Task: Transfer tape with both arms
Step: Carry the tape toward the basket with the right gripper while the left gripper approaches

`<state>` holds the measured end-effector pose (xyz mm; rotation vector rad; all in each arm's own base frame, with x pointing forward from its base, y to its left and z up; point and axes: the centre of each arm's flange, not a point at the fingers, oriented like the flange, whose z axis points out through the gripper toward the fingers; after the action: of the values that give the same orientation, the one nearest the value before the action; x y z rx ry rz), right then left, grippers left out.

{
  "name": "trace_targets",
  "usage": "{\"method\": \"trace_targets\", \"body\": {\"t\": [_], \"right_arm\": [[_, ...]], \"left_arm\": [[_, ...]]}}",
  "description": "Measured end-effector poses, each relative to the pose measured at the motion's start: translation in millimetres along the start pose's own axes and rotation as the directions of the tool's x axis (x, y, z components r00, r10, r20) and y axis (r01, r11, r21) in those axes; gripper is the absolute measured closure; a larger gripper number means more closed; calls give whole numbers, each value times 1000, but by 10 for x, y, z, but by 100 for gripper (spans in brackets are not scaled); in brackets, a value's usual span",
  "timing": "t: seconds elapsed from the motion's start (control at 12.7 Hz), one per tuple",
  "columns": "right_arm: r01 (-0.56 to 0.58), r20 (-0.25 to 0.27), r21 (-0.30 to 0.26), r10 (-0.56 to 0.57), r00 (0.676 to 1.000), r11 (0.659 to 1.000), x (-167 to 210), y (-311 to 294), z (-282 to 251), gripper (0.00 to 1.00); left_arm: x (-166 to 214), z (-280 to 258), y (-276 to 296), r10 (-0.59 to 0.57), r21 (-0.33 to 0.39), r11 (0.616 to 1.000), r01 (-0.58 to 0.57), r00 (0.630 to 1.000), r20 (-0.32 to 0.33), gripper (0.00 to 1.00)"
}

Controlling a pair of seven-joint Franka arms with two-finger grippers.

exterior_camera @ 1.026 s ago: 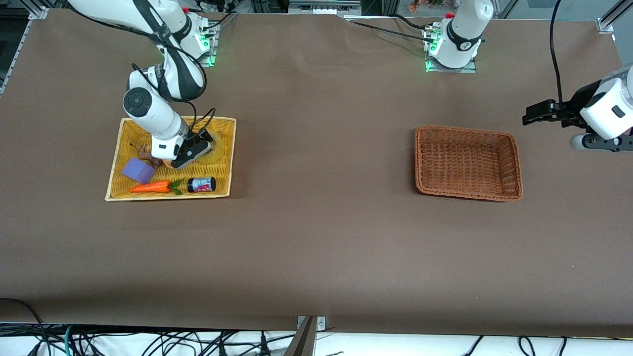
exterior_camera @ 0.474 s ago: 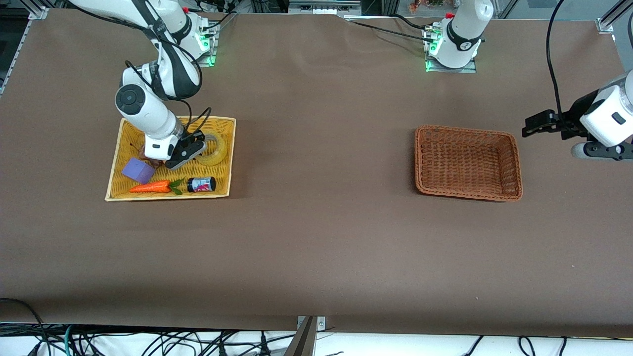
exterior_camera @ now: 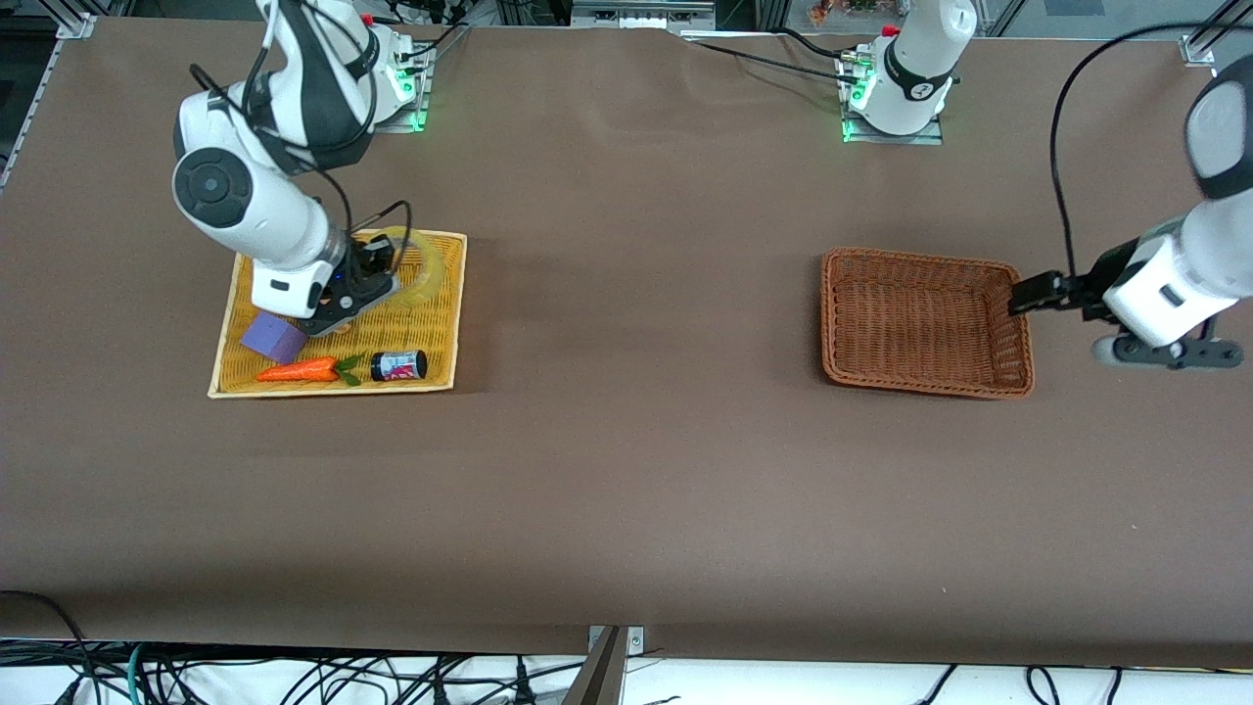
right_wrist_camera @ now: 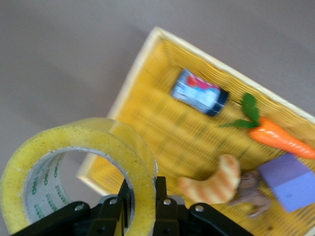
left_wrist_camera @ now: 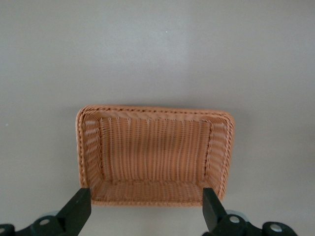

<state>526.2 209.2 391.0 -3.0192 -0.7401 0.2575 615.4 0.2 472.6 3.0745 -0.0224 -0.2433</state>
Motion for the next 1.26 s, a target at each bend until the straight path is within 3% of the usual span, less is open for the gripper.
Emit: {"method": "trace_targets", "body": {"t": [0.16,0.32,0.55,0.71,0.95,1.03,1.26], "right_arm": [[-106,-6,24,107,994,994,233,-715,122,78],[-220,-58,67,224,973,973,479,-1457,460,78],[-362,-144,214,396,907,907,824,-2459,1099,78],[-394,-149,299,450,881,869,1002,-3033,1475,78],[-386,-150,370,465,873,845,1094,-3608,1916,78],[-392,-150,385,476,867,835,1110,-3673,1984,73],[-401,-168,394,494,853,827,1233,-3578,1803,42]], "left_arm": [[155,383,-141,-23,0,1000,23,1000,18,0],[280,734,-306,-48,0,999,48,998,44,0],[410,1082,-247,-53,2,999,53,996,69,0],[450,1205,-19,-77,-12,997,78,994,81,0],[469,1327,444,-64,-30,997,66,995,73,0],[454,1394,540,-62,-34,997,65,995,73,0],[392,1581,733,-71,-46,996,75,995,76,0]]}}
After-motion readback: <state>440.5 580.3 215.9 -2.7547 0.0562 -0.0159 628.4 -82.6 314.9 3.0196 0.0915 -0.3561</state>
